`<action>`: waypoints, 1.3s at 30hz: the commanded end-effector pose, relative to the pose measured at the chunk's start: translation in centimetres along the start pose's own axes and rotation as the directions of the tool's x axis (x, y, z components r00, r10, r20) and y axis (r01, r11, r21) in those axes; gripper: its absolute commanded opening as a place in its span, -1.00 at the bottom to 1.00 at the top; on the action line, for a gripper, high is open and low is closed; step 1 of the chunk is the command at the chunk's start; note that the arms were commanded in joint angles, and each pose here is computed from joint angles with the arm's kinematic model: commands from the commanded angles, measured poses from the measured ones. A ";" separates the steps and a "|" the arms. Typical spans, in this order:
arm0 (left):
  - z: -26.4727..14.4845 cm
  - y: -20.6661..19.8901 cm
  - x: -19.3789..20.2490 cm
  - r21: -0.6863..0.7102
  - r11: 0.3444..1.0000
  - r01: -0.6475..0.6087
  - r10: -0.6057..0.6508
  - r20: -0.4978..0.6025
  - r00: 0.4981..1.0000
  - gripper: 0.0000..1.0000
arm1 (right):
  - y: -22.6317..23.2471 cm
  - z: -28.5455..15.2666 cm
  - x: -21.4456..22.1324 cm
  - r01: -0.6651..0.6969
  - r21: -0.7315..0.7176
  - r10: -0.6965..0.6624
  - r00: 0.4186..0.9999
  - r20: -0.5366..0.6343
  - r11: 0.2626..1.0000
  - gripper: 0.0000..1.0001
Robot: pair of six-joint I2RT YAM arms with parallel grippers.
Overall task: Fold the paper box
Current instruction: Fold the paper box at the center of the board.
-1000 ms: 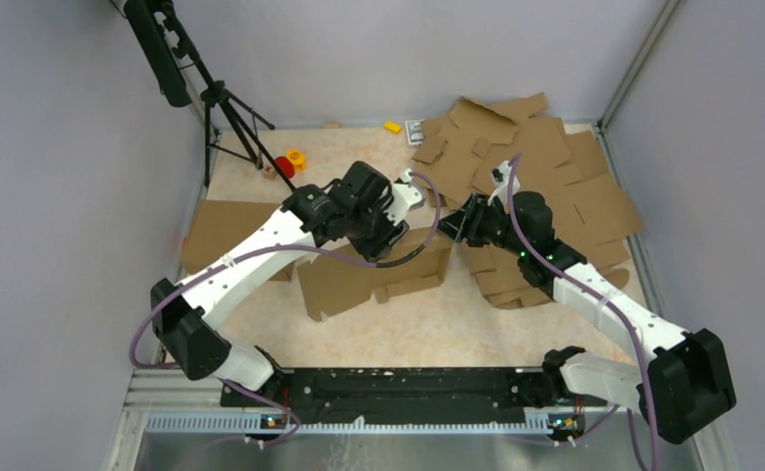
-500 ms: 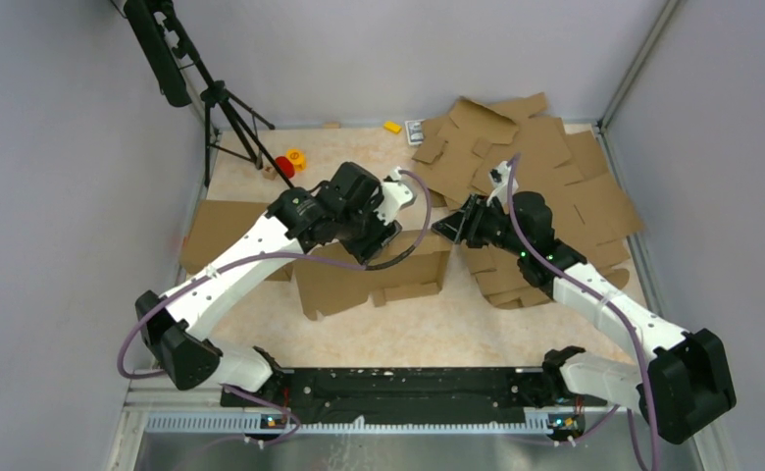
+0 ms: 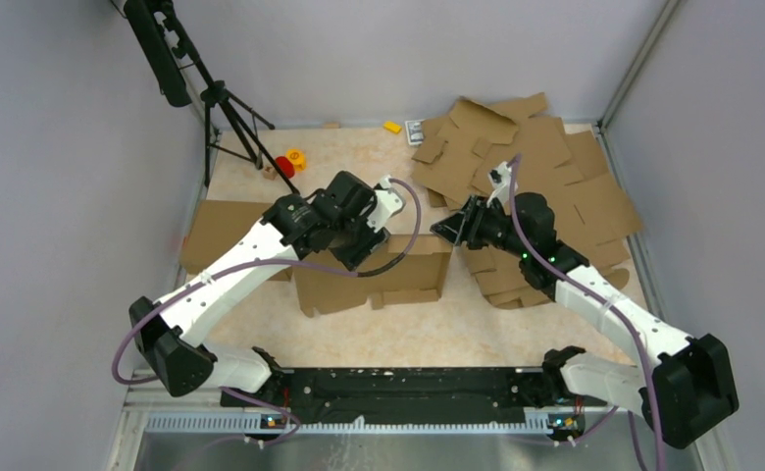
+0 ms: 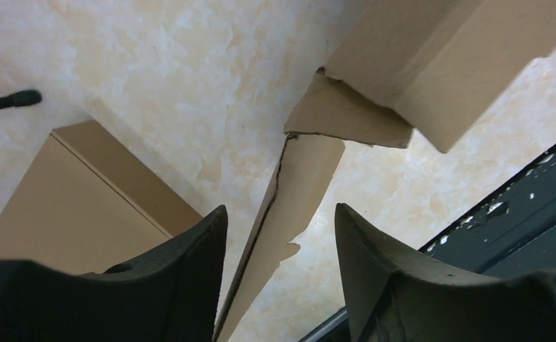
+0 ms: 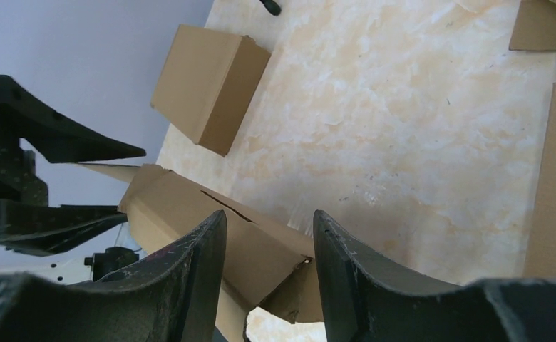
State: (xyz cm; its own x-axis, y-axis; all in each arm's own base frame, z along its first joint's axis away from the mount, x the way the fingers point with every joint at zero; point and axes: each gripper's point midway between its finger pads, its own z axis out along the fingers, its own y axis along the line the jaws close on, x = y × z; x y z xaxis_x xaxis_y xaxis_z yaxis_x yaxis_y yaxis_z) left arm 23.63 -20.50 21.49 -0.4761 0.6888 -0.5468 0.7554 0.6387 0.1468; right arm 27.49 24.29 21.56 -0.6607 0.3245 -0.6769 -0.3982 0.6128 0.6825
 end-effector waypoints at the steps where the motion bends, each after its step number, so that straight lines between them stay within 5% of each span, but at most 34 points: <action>1: 0.0 0.4 1.5 -0.041 0.999 0.010 -0.012 -0.058 0.998 0.12 | 2.1 -0.6 -1.0 0.048 -0.060 -0.046 0.998 0.034 0.997 -0.04; 7: -0.4 -0.7 1.9 0.018 0.999 0.030 -0.029 -0.064 0.998 -0.64 | 2.7 -0.7 -0.5 0.061 -0.076 -0.059 0.998 0.021 0.995 -0.04; 12: -0.3 -1.5 1.8 0.051 0.997 0.063 -0.060 -0.058 0.996 -0.91 | 3.2 -1.0 0.0 0.067 -0.082 -0.066 0.998 0.015 0.994 -0.04; 27: 0.7 -1.8 -3.5 0.060 0.938 0.340 -0.345 0.109 0.932 -0.88 | 3.0 -1.8 1.2 0.036 -0.056 -0.033 0.998 0.059 0.998 0.09; 36: 0.8 -2.1 -6.5 0.124 0.917 0.378 -0.397 0.228 0.889 -0.75 | 2.7 -2.5 0.9 0.055 -0.020 -0.053 0.994 0.098 0.998 0.19; 39: 1.1 -2.0 -6.8 0.125 0.916 0.381 -0.400 0.220 0.890 -0.71 | 2.6 -2.8 1.0 0.097 -0.014 -0.096 0.991 0.091 0.995 0.38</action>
State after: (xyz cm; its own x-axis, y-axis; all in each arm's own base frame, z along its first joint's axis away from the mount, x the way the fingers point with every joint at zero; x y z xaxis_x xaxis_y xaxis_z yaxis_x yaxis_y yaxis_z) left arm 24.49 -24.30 21.59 -0.6671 0.3712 -0.6459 0.5577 0.8237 -0.1026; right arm 24.33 24.42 22.76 -0.5935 0.3563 -0.7217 -0.4358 0.6116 0.6603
